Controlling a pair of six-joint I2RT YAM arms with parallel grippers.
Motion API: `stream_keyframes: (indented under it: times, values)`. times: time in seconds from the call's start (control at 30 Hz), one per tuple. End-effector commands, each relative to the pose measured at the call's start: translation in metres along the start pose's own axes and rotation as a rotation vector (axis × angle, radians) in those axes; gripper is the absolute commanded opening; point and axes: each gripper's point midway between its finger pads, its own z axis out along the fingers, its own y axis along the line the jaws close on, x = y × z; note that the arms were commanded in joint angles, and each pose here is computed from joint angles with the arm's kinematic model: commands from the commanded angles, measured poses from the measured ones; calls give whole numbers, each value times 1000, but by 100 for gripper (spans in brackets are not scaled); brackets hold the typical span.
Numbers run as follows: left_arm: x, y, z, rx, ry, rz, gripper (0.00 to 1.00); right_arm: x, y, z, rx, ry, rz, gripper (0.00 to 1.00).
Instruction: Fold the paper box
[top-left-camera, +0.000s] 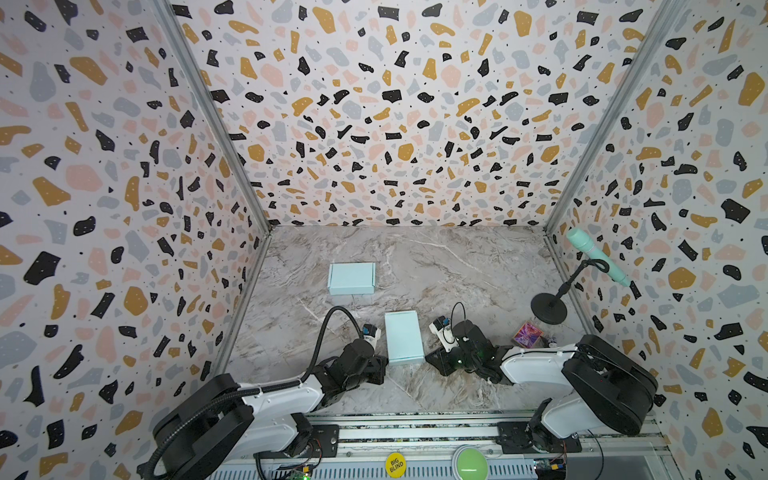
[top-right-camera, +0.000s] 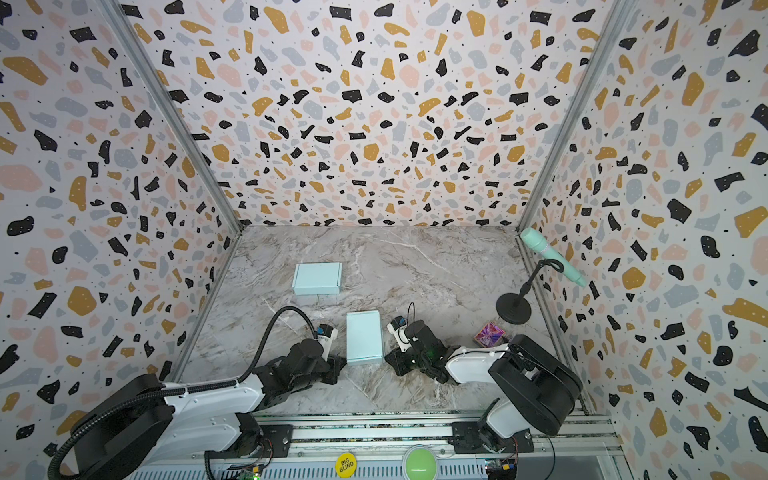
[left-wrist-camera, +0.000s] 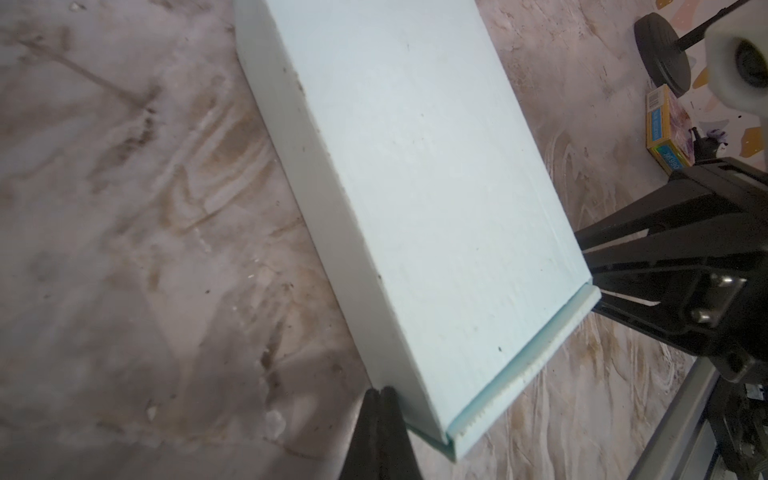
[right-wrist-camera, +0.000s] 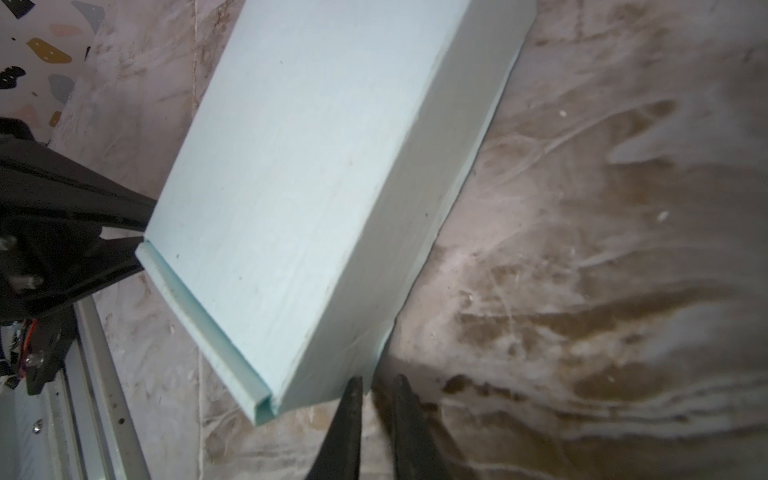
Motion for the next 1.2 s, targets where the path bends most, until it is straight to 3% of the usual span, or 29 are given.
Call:
stream_keyframes:
  times: [0.0, 0.43, 0.77, 0.9, 1.0, 1.17]
  values:
    - [-8, -13, -2, 50, -45, -6, 4, -5, 7, 3, -8, 1, -1, 16]
    - [-9, -40, -3, 115, -72, -16, 4, -13, 32, 6, -69, -19, -11, 14]
    - [-7, -45, 0, 129, -69, -12, 4, -5, 59, 2, -218, -48, 7, 14]
    - [-5, -34, -2, 84, -75, -12, 4, 9, 38, 2, -143, -16, 26, 14]
    - [-2, -10, -3, -26, -70, 8, 5, 13, 13, -7, -83, -38, 71, 14]
    - [-6, 19, -12, -99, -74, -10, 7, 7, -16, -18, -12, -71, 101, 15]
